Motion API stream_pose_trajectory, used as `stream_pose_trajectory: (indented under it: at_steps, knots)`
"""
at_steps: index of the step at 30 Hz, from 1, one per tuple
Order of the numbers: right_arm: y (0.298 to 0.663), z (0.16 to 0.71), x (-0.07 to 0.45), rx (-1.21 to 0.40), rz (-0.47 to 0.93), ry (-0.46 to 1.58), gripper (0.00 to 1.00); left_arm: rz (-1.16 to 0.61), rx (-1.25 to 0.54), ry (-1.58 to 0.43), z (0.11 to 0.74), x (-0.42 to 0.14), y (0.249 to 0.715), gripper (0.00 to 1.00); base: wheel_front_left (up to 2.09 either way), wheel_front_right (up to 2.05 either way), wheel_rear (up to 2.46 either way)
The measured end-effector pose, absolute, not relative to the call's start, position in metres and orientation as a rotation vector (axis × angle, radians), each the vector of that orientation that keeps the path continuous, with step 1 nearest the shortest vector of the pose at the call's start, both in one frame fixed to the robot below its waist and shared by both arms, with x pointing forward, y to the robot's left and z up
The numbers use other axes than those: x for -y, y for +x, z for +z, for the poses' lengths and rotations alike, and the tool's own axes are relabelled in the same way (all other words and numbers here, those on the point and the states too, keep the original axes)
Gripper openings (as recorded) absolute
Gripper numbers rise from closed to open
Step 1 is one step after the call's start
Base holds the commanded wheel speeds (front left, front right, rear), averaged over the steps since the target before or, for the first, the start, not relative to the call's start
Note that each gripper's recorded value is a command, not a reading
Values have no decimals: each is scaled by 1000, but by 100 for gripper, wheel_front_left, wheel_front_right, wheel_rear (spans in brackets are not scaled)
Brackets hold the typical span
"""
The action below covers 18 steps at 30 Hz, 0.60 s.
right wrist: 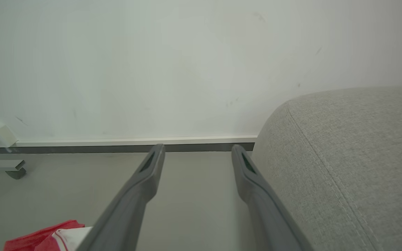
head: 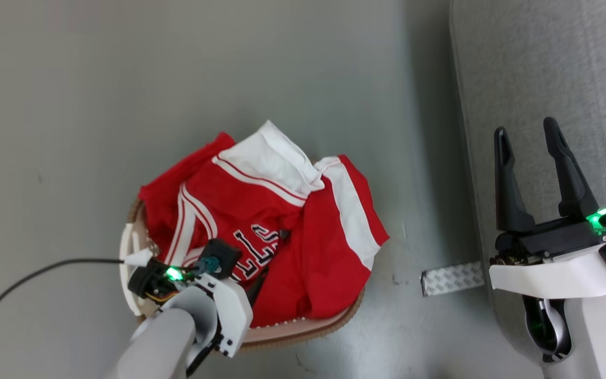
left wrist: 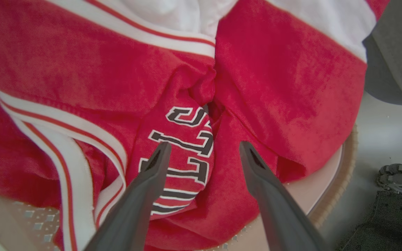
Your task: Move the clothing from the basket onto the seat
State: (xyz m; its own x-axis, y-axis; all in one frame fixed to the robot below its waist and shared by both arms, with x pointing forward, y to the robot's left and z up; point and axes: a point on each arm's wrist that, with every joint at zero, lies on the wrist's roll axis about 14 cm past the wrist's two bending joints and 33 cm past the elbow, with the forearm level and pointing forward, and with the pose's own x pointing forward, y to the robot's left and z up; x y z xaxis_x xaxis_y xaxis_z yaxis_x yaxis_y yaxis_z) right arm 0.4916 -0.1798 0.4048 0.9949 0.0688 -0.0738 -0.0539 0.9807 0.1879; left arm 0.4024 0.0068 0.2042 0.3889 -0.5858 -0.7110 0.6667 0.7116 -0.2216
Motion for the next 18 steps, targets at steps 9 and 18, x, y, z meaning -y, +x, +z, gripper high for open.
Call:
stream_pose_trajectory:
  at_steps: [9,18]
  knots:
    - [499,365,191,-140,29,177,100,-834,-1007,161,140,-13,394,100,0,0,0]
    - [497,347,201,-168,1,168,100,-831,-1083,161,104,-12,385,100,0,0,0]
